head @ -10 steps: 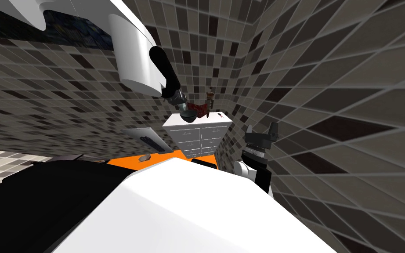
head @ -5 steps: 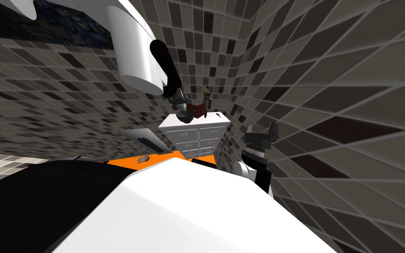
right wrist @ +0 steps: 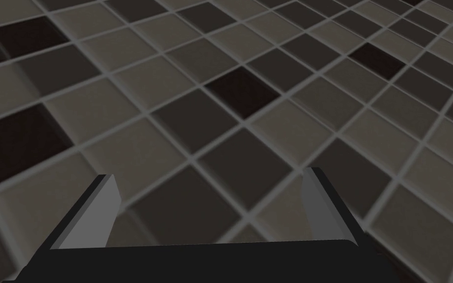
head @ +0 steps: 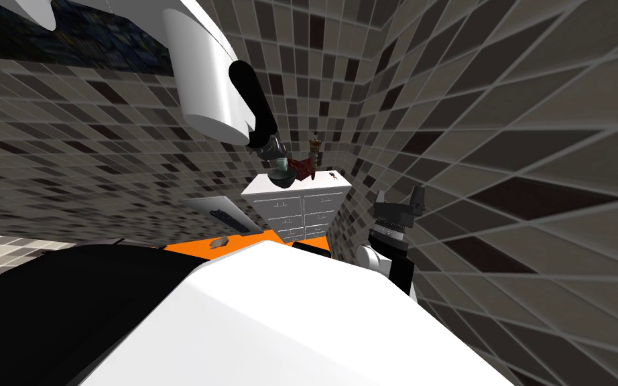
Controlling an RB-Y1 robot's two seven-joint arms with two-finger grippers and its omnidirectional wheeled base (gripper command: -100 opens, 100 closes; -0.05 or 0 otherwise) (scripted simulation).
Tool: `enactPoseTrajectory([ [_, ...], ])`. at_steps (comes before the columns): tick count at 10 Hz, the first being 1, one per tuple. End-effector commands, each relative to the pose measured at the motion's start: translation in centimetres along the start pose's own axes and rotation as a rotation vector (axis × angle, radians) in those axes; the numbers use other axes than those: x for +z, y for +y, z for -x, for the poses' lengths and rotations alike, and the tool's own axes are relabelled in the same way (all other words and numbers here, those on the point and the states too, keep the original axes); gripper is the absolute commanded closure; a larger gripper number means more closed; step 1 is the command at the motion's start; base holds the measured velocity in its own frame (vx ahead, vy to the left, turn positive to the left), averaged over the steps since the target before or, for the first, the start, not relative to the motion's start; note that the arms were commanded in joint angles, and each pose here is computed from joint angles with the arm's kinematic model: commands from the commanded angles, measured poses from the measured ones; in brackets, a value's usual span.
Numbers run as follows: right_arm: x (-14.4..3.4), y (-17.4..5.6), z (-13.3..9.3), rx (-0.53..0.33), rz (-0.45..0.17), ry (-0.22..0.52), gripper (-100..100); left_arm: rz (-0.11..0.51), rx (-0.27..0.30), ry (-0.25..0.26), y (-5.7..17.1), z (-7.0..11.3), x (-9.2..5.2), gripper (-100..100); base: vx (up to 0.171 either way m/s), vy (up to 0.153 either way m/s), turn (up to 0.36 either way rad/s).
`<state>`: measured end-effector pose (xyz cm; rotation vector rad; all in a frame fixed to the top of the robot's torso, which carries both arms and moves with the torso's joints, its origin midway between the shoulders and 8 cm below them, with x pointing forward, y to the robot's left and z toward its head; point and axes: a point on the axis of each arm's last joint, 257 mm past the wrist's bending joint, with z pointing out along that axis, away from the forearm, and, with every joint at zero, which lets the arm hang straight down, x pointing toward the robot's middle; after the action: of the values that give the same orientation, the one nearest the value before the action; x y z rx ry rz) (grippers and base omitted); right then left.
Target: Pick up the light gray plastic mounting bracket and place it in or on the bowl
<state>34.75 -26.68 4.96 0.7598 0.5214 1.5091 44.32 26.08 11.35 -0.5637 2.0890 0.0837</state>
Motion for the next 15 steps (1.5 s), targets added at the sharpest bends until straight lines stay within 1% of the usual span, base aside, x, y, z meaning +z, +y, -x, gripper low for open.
enactPoseTrajectory([
  [1, 0.0, 0.0, 0.0, 0.000, 0.000, 0.000, 0, 0.000, 0.000, 0.000, 0.0, 0.0, 0.0, 0, 0.000, 0.000, 0.000],
  [2, 0.0, 0.0, 0.0, 0.000, 0.000, 0.000, 0, 0.005, -0.003, -0.004, 0.1, 0.6, -0.2, -100, -0.002, 0.001, -0.025],
  [8, 0.0, 0.0, 0.0, 0.000, 0.000, 0.000, 0, 0.025, -0.024, -0.009, 0.5, 3.5, -1.8, -100, -0.005, 0.005, -0.039],
  [9, 0.0, 0.0, 0.0, 0.000, 0.000, 0.000, 0, 0.025, -0.017, -0.009, 0.5, 3.5, -1.8, -100, 0.000, 0.000, 0.000],
  [12, 0.0, 0.0, 0.0, 0.000, 0.000, 0.000, 0, 0.030, -0.023, -0.001, 0.7, 4.7, -2.7, -100, -0.004, 0.003, -0.034],
  [13, 0.0, 0.0, 0.0, 0.000, 0.000, 0.000, 0, 0.028, -0.025, -0.003, 0.6, 4.6, -2.6, -100, 0.000, 0.000, 0.000],
  [14, 0.0, 0.0, 0.0, 0.000, 0.000, 0.000, 0, 0.029, -0.021, -0.003, 0.7, 4.6, -2.6, 0, 0.000, 0.000, 0.000],
  [15, 0.0, 0.0, 0.0, 0.000, 0.000, 0.000, 0, 0.029, -0.022, -0.003, 0.7, 4.6, -2.6, 0, 0.000, 0.000, 0.000],
])
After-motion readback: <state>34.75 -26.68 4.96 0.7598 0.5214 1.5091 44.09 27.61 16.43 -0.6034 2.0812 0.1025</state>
